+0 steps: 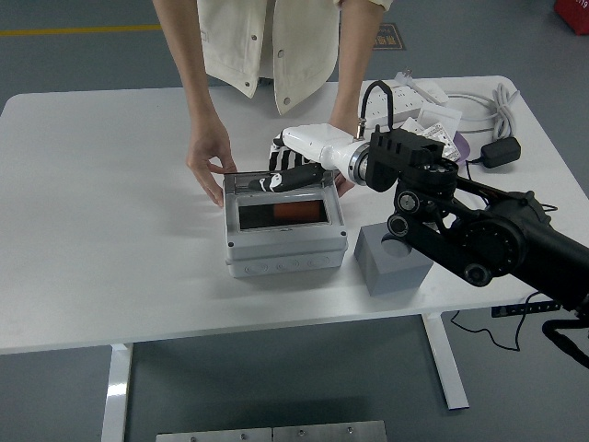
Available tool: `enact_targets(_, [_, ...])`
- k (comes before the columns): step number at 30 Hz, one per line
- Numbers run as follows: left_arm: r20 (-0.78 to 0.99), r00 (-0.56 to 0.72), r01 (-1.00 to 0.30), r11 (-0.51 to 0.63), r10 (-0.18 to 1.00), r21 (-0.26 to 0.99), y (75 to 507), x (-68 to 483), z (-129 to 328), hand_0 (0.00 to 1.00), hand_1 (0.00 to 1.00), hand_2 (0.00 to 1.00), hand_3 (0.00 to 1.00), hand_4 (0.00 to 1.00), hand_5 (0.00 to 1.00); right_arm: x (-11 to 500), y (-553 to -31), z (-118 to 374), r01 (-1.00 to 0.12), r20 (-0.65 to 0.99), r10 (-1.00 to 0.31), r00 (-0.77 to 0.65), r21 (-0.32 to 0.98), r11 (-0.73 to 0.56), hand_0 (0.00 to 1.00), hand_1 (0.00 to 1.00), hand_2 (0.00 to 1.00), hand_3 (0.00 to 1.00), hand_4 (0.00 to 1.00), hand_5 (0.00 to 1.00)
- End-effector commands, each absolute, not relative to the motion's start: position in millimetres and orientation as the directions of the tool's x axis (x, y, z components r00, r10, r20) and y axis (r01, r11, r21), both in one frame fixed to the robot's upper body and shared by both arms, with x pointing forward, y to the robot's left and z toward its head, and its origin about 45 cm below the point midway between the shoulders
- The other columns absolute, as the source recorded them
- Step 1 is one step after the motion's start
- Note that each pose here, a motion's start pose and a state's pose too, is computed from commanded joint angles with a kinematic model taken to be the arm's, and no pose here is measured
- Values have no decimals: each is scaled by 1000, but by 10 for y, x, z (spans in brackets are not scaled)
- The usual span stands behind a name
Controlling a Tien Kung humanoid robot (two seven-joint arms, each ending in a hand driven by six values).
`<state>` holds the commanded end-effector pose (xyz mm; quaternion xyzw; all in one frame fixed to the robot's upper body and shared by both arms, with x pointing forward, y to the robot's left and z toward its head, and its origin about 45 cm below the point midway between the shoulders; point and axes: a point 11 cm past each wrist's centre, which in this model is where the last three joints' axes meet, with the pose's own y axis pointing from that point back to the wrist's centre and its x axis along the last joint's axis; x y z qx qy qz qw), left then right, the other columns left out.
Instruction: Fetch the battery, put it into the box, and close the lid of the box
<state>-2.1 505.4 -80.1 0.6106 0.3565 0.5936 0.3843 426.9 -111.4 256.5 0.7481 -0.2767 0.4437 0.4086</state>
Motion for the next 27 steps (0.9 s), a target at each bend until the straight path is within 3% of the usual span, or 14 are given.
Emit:
enact_targets(3, [450,41,-21,-450,892,893,5051,-22,-803,571,754,590,523,110,2,4237,-1114,2541,-770,885,-34,465,384,-510,524,483,514,561,938,839])
enact_targets(4, [450,41,-21,-450,892,893,5050,-22,-803,571,753,590,522,110,2,4221,-1117,2526,-766,882,-26,471,395,-507,503,475,506,563,904,795])
enact_targets(17, [452,46,-18,-451,891,892,5051,-40,-803,571,753,590,523,113,2,4069,-1154,2463,-742,860,13,510,447,-499,497,461,493,548,937,838])
enact_targets(27, [446,46,-19,-446,894,895,5019,-30,-819,572,753,590,523,115,2,4101,-1515,2661,-803,869,-167,466,337,-492,498,466,494,549,937,838])
